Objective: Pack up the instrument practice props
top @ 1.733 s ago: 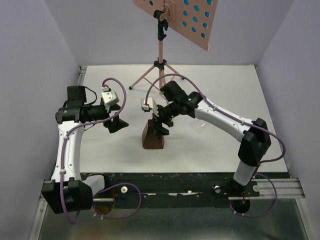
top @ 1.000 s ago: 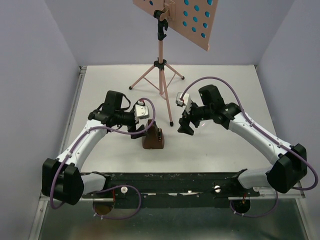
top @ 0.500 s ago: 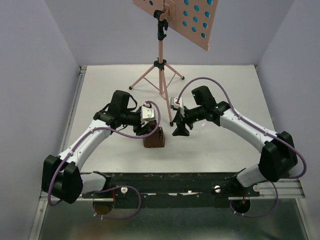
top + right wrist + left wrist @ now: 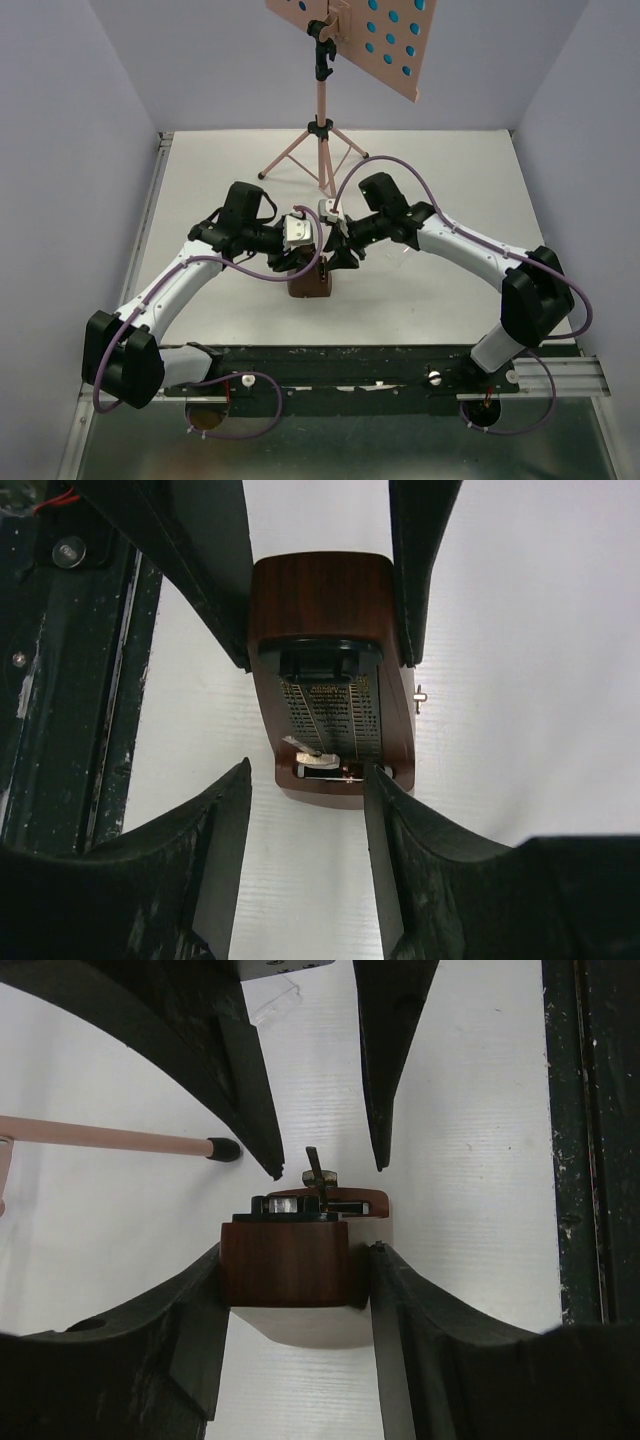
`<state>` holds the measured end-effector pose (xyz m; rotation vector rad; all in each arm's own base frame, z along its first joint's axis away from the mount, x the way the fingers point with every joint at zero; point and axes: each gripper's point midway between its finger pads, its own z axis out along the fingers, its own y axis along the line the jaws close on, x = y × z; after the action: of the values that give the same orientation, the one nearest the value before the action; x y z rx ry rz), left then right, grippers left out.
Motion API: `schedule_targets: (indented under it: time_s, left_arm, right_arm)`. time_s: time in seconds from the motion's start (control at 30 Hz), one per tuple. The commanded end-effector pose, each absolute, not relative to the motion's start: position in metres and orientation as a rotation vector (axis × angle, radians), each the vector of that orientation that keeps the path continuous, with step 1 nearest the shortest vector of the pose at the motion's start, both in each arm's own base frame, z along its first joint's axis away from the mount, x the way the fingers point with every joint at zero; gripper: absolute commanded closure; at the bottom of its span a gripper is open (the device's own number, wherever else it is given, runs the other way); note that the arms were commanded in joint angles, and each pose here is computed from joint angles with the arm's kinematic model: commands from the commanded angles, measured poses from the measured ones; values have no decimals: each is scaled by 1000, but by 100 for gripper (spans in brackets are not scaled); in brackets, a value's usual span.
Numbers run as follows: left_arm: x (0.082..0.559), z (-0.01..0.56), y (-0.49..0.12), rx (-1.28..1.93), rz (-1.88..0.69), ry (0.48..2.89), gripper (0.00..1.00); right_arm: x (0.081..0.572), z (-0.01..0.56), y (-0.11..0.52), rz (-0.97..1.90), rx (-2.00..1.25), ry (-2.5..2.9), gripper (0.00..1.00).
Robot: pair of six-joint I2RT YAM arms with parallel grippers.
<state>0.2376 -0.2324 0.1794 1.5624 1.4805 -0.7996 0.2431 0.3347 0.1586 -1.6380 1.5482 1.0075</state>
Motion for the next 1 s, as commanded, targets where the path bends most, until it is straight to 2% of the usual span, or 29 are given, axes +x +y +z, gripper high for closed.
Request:
schedule_targets:
  time_s: [0.0,0.4,0.8,0.97]
  left_arm:
    - [228,174,-237,1561,-848,1490,100]
    - [227,175,-243,1545,-855,1463,100]
    - [229,175,-242,1530,-832,1465,100]
    - [231,175,-242,1541,-816,1456,100]
  right_arm:
    - [248,168,346,1000,-1653,1468,46]
    - [253,160,344,924,-1634,1505,62]
    - [258,144,338,868,-1658,1540,56]
    - [257,144,336,855,-1672,1538,58]
